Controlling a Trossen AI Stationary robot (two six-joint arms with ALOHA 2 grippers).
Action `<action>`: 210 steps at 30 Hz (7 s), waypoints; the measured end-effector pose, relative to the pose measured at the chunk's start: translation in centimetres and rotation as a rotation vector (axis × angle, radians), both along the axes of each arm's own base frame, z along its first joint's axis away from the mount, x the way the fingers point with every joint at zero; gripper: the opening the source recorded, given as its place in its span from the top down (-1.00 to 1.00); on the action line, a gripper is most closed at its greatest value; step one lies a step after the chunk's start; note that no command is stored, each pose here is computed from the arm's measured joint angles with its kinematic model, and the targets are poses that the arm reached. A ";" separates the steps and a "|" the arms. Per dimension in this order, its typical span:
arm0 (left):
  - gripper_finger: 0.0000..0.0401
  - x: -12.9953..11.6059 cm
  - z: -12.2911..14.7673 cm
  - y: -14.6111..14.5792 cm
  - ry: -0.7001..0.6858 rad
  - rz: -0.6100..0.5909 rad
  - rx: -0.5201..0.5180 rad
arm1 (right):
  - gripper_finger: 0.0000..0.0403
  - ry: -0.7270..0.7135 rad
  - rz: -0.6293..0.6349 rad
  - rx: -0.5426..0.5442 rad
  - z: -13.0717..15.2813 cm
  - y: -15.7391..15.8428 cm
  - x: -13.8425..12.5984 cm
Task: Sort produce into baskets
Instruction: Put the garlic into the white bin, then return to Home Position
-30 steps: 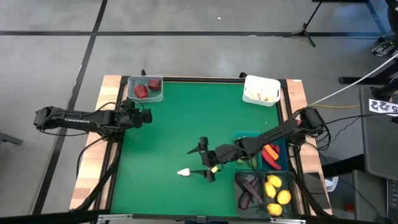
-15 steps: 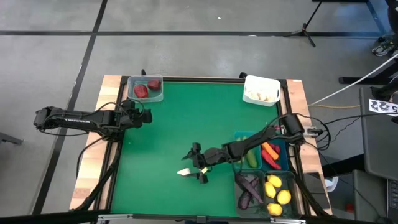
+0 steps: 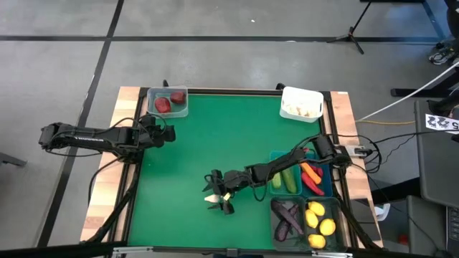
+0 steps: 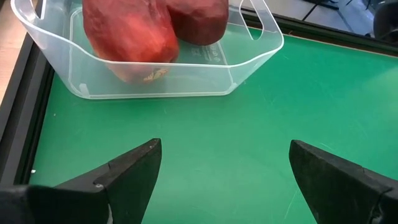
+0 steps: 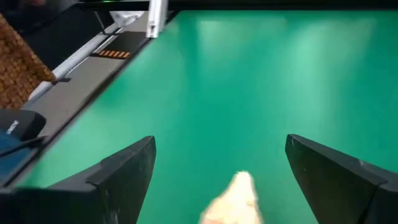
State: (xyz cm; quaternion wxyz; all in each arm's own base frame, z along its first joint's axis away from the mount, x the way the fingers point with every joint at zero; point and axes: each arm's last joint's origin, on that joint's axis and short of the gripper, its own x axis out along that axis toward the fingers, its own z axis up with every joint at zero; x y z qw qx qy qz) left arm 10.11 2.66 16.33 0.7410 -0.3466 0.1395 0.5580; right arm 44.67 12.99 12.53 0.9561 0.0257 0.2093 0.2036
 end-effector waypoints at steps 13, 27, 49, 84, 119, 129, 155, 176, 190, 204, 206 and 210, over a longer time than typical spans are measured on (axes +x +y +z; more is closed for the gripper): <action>-0.72 0.0 0.0 0.0 0.001 -0.003 -0.005 | -0.77 0.082 0.000 0.025 -2.9 -1.8 0.4; -0.72 0.0 -0.1 0.0 0.014 -0.012 -0.005 | -0.73 0.081 -0.073 0.036 -4.5 -4.0 1.1; -0.72 0.0 0.0 0.0 0.014 -0.013 -0.005 | 0.35 0.099 -0.095 -0.028 -4.8 -4.5 1.0; -0.72 0.0 -0.1 0.0 0.019 -0.020 -0.007 | 0.22 0.138 -0.298 -0.248 19.0 -21.4 -11.7; -0.72 0.0 0.0 0.0 0.020 -0.016 0.000 | 0.22 -0.088 -1.480 -0.166 17.3 -24.4 -36.0; -0.72 0.0 0.0 0.0 0.035 -0.027 0.008 | 0.22 0.050 -1.579 -0.051 9.7 -25.6 -35.2; -0.72 0.0 0.0 0.0 0.032 -0.020 0.013 | 0.22 0.335 -1.618 -0.053 4.3 -28.0 -33.5; -0.72 0.0 0.0 0.0 0.038 -0.026 0.015 | -0.27 0.329 -1.563 -0.052 4.5 -27.9 -33.4; -0.72 0.0 0.0 0.0 0.039 -0.026 0.016 | -0.25 0.150 -1.300 0.081 10.4 -26.7 -33.3; -0.72 1.9 2.6 0.1 -0.088 -0.212 0.216 | -0.25 -0.024 -1.097 -0.014 19.0 -21.6 -36.8; -0.72 2.0 3.3 0.1 -0.112 -0.241 0.269 | -0.25 -0.014 -1.101 -0.012 19.2 -20.6 -37.7; -0.72 2.3 4.7 0.1 -0.168 -0.292 0.356 | -0.25 -0.101 -0.971 0.008 19.2 -18.6 -38.8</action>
